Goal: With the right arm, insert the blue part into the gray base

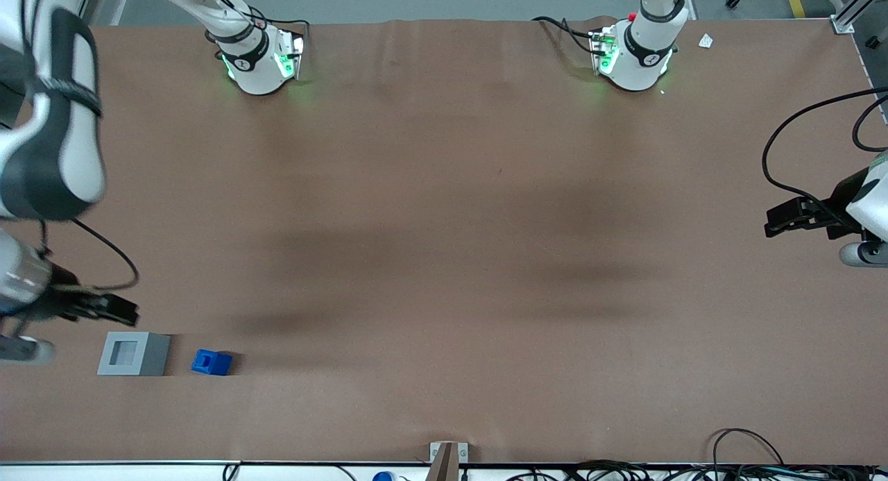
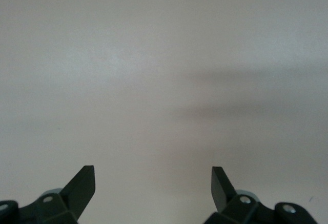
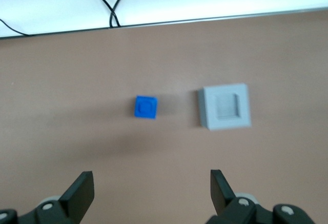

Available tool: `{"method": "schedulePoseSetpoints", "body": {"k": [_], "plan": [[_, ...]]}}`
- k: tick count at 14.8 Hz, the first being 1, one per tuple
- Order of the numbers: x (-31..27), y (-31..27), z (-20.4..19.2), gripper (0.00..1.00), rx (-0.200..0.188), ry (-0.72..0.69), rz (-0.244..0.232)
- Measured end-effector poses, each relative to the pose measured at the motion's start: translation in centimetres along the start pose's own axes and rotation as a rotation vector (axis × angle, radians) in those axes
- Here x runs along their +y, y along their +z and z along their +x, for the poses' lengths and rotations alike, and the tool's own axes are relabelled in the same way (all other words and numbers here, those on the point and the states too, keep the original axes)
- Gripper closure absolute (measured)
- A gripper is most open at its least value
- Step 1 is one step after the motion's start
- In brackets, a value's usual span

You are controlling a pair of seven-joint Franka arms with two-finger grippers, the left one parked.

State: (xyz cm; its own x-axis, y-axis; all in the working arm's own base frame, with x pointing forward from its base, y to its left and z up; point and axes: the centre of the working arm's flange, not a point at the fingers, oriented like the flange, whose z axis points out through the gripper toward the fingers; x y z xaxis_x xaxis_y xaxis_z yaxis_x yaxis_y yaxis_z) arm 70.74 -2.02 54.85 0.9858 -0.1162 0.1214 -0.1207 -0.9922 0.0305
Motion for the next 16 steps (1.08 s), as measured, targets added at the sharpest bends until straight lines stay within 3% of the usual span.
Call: {"method": "schedulePoseSetpoints", "body": {"k": [3, 4, 7, 10, 16], "plan": [[3.1, -6.4, -4.0, 0.0, -0.089, 0.019, 0.006], [3.3, -7.9, -5.1, 0.0, -0.101, 0.02, 0.008], [3.3, -10.1, -8.1, 0.0, -0.09, 0.013, 0.017], [2.6, -9.0, -10.8, 0.0, -0.053, -0.002, 0.027], [2.2, -6.7, -14.2, 0.0, -0.05, -0.015, 0.034]]}}
